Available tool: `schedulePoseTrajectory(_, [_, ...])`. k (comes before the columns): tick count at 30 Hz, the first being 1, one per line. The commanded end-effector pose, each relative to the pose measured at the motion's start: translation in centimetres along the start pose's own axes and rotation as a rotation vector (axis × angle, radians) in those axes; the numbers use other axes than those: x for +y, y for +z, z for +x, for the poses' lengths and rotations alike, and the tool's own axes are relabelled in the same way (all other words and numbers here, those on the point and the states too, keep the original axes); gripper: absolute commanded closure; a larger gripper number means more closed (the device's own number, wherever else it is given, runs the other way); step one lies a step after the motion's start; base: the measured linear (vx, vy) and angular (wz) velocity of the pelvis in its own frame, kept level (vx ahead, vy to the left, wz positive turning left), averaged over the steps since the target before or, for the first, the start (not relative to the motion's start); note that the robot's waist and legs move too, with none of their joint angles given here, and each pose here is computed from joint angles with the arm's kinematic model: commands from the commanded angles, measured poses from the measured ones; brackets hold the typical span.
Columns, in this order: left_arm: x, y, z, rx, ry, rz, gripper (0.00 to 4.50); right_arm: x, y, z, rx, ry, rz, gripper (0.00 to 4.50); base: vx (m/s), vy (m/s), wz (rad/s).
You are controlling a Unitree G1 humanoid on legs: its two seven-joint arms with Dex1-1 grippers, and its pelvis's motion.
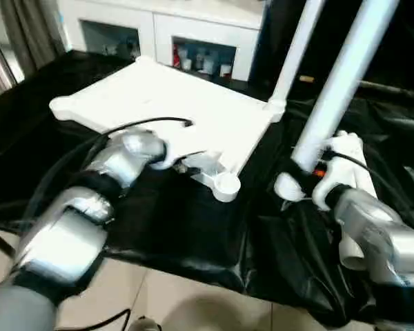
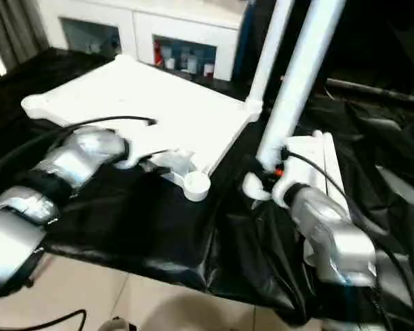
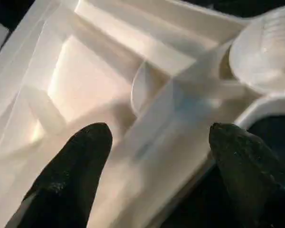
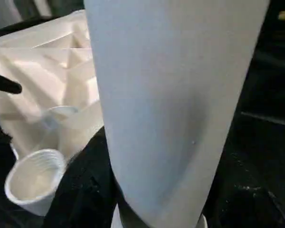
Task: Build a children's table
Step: Rotate table base
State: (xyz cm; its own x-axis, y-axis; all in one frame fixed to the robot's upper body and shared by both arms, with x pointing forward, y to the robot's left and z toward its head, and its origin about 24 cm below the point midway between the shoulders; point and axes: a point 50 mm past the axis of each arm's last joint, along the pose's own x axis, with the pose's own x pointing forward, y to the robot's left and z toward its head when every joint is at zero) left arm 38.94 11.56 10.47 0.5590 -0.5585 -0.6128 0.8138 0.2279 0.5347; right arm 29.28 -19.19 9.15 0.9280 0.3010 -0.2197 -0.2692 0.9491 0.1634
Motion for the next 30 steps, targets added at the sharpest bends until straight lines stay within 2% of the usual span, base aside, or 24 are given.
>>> schedulePoseTrajectory(1, [0.3,0.2,0.2,0.004,0.018,0.0,0.71,-0.2,0.5,-0.7,-0.01,-0.02,-0.015,2.58,0.0,0.0,0.0])
schedulePoseTrajectory(8, [-1.1,-0.2,1.3,0.031,-0.054,-0.108,0.71,0.0,0.9,-0.8,-0.018,-0.011,-0.024,2.58,0.0,0.0,0.0])
schedulePoseTrajectory(12, [-2.0,-1.1,1.5,0.102,-0.14,-0.112,0.71,-0.1,1.3,-0.7,-0.026,-0.015,-0.035,2.58,0.0,0.0,0.0])
schedulePoseTrajectory(17, [-2.6,-2.1,1.0,0.179,-0.269,-0.173,0.71,-0.2,1.7,-0.2,-0.03,-0.005,-0.049,2.58,0.0,0.0,0.0])
schedulePoseTrajectory(21, [-3.0,-1.2,0.9,0.103,-0.387,-0.261,0.71,-0.2,1.9,0.1,-0.03,0.017,-0.067,2.58,0.0,0.0,0.0])
schedulePoseTrajectory(24, [-3.0,0.4,0.8,-0.012,-0.497,-0.324,0.71,-0.4,2.2,0.4,-0.029,0.028,-0.084,2.58,0.0,0.0,0.0])
schedulePoseTrajectory(30, [-2.1,1.9,0.6,-0.113,-0.474,-0.292,0.71,-0.6,2.2,0.5,-0.022,0.053,-0.097,2.58,0.0,0.0,0.0])
